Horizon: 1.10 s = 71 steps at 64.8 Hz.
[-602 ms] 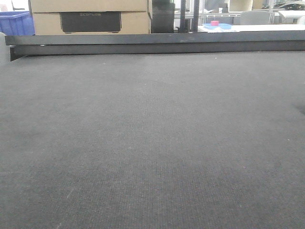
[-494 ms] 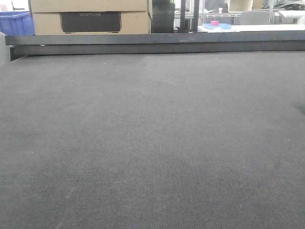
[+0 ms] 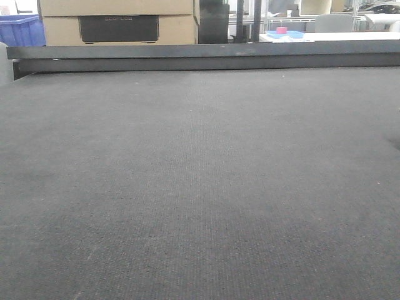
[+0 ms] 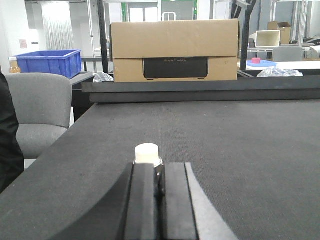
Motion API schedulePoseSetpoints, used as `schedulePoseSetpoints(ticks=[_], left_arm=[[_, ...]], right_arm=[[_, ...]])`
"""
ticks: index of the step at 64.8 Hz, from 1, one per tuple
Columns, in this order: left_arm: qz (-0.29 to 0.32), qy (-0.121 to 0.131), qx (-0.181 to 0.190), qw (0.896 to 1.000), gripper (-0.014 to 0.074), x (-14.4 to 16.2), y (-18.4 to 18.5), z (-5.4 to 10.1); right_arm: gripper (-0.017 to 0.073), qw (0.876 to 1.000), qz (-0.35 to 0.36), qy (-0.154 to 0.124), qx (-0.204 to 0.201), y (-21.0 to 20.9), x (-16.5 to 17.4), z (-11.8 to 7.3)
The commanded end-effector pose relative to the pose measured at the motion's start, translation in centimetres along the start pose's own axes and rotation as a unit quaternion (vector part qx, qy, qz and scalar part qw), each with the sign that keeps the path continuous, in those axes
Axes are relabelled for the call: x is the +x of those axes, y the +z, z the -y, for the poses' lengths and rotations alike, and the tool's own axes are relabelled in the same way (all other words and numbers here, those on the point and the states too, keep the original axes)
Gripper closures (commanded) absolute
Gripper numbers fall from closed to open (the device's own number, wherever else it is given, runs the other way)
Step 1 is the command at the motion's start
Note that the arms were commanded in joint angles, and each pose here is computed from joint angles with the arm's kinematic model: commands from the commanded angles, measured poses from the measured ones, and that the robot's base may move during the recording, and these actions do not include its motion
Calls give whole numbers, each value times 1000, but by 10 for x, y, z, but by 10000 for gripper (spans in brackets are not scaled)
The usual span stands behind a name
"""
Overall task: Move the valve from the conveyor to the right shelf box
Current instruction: 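Lower both grippers toward the white-capped silver valves on the conveyor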
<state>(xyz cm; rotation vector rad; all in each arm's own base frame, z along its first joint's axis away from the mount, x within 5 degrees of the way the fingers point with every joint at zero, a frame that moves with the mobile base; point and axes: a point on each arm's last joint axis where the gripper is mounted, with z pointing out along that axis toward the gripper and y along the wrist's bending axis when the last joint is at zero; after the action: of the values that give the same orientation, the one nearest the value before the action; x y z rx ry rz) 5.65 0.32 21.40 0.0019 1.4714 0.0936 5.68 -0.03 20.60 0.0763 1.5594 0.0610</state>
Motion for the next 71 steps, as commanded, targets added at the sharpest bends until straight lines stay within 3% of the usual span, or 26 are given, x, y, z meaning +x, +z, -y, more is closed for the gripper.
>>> schedulePoseSetpoints(ticks=[1, 15, 28, 39, 44, 48, 52, 65, 68, 71], left_arm=[[18, -7, -2, 1000, 704, -4, -1, 0], [25, -7, -2, 1000, 704, -5, -1, 0], [100, -7, -4, 995, 704, -19, -2, -1], [133, -7, -7, 991, 704, -74, -12, -4], [99, -7, -8, 995, 685, -99, -13, -6], [54, -8, -7, 998, 616, -119, -11, -8], [18, -8, -7, 1000, 491, -139, -8, -9], [-92, -15, -2, 996, 90, -177, 22, -11], [-134, -19, -1, 991, 47, -180, 33, -12], [-175, -35, -2, 984, 27, -180, 44, -12]], right_arm=[[722, 1000, 23, -2, -1, 0, -4, 0], [722, 999, 36, -2, -1, -1, -7, 0], [722, 995, 100, -2, -2, -4, -28, -1], [722, 989, 144, -2, -12, -23, -87, -8], [706, 988, 152, -3, -16, -32, -113, -11], [631, 988, 153, -3, -17, -34, -132, -12], [537, 988, 152, -4, -18, -32, -145, -14], [54, 993, 116, -6, -15, -9, -177, -17], [-13, 995, 95, -26, -8, -1, -176, -16], [-9, 997, 72, -38, -3, 10, -173, -15]])
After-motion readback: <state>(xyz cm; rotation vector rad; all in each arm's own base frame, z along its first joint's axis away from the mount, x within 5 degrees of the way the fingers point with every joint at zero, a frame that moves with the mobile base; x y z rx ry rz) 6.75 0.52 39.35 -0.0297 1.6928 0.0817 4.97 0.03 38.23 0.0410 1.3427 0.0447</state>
